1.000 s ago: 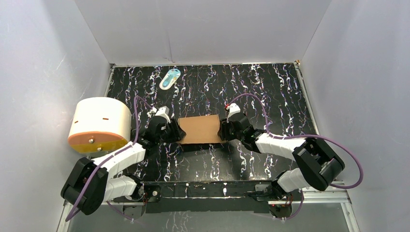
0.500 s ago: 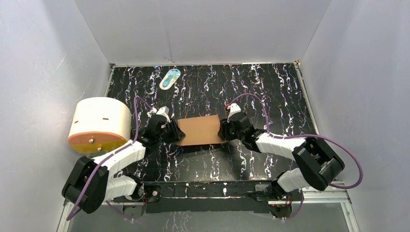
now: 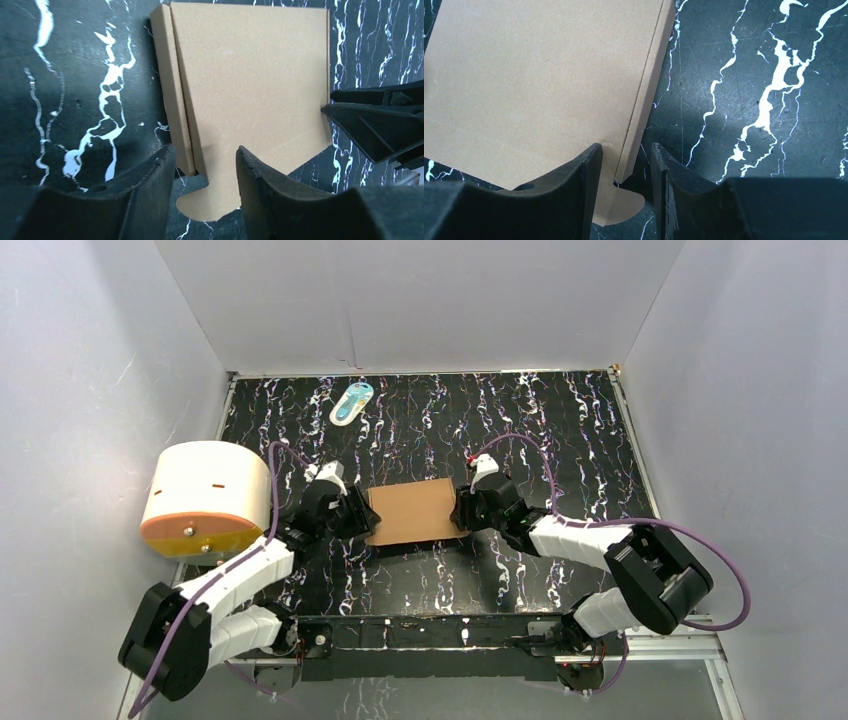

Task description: Fold the paper box

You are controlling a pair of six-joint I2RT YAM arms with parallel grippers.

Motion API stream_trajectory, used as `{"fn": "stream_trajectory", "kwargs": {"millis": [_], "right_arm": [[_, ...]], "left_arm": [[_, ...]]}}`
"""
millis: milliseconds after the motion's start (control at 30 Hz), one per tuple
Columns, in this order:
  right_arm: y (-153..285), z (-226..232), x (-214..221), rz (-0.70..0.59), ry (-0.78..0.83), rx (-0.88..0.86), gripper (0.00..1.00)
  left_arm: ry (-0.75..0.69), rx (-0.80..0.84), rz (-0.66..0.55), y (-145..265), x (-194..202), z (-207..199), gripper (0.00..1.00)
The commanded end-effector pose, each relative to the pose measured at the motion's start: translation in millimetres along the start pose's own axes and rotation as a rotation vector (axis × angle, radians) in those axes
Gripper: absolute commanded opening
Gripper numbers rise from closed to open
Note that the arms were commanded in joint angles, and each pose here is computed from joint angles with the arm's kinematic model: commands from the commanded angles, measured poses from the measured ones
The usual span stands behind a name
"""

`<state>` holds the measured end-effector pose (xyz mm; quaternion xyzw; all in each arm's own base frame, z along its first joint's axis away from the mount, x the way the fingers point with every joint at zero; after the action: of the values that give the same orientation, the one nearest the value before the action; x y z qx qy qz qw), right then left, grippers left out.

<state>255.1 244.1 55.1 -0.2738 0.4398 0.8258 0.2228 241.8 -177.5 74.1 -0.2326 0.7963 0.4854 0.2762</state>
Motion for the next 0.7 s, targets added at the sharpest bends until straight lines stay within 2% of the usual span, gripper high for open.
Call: {"fn": "stream_trajectory", "kwargs": {"millis": [0,267,433,667], "right_arm": [[4.7,-0.4,-2.3,-0.017,0.019,-0.002,0.49],[2.0,-6.2,12.0,0.022,0.026,-0.004,0.48],[4.2,-10.3,20.2,0.038,0.026,-0.005,0.47],[2.8,-16.7,33.2,0.061,0.035,-0.010,0.40]], "left_arm": [[-0.021,-0.084,-0.044,12.3,-0.3,17.2,0.48],[0.011,0.001,0.037,-7.4,29.2,11.5,0.50],[-0.003,-0.001,0.073,-12.5,43.0,16.6,0.41],[-0.045,-0.041,0.111,-14.5,66.8,34.4,0.35]]}}
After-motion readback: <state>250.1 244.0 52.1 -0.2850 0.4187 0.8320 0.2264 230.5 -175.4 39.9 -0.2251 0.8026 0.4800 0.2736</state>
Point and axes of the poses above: each gripper's point midway between its finger pads, its own y axis back along the fingers, its own z axis along the line the jaws close on, x = y × z, the point moved 1 cm from there along y, back along the fingers, and after that the axes turned 14 degrees about -y, right-handed, at the moved point
